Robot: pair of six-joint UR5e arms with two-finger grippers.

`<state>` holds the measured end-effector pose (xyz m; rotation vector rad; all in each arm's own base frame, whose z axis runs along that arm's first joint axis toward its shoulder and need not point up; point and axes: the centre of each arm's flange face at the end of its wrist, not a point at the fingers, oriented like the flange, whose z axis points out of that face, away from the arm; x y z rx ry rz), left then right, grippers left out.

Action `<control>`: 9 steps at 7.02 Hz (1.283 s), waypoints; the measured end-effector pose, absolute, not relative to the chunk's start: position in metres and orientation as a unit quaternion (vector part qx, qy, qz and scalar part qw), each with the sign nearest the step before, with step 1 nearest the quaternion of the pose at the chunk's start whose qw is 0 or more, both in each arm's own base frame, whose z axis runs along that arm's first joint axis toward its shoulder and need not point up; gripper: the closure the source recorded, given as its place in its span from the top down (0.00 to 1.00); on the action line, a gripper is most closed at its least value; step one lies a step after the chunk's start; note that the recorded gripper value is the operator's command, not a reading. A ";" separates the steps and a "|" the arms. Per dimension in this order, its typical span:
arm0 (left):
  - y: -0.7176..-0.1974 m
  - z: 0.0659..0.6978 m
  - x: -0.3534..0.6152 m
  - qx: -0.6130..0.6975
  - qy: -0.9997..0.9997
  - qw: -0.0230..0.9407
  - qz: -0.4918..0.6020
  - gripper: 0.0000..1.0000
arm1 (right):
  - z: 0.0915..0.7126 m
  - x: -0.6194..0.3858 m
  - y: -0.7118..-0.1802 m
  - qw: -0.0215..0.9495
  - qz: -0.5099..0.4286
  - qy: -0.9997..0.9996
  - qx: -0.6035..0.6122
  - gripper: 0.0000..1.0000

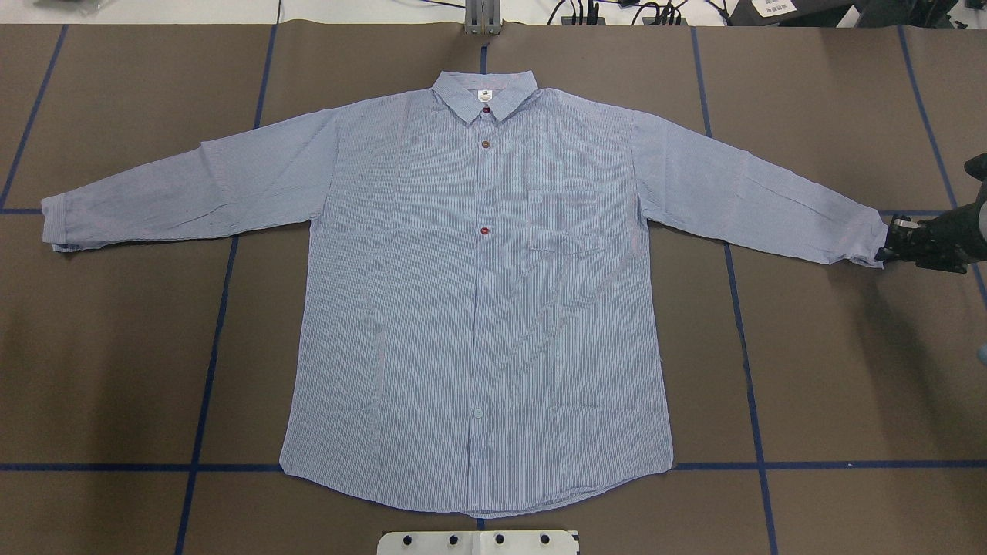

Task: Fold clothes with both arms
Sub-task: 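Grasp the cuff of the sleeve nearest the right gripper, then fold the grasped sleeve with the right gripper across the shirt toward the collar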

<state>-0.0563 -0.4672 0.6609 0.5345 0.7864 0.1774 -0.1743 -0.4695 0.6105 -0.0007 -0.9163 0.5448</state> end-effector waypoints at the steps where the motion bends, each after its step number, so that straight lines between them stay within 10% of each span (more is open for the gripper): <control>1: -0.467 0.661 -0.056 0.257 0.378 0.885 0.085 1.00 | 0.573 -0.179 -0.471 0.858 0.249 -0.450 0.010 0.00; 9: -0.468 0.661 -0.056 0.256 0.379 0.885 0.085 1.00 | 0.141 -0.531 -0.561 0.819 0.338 -0.464 -0.016 0.00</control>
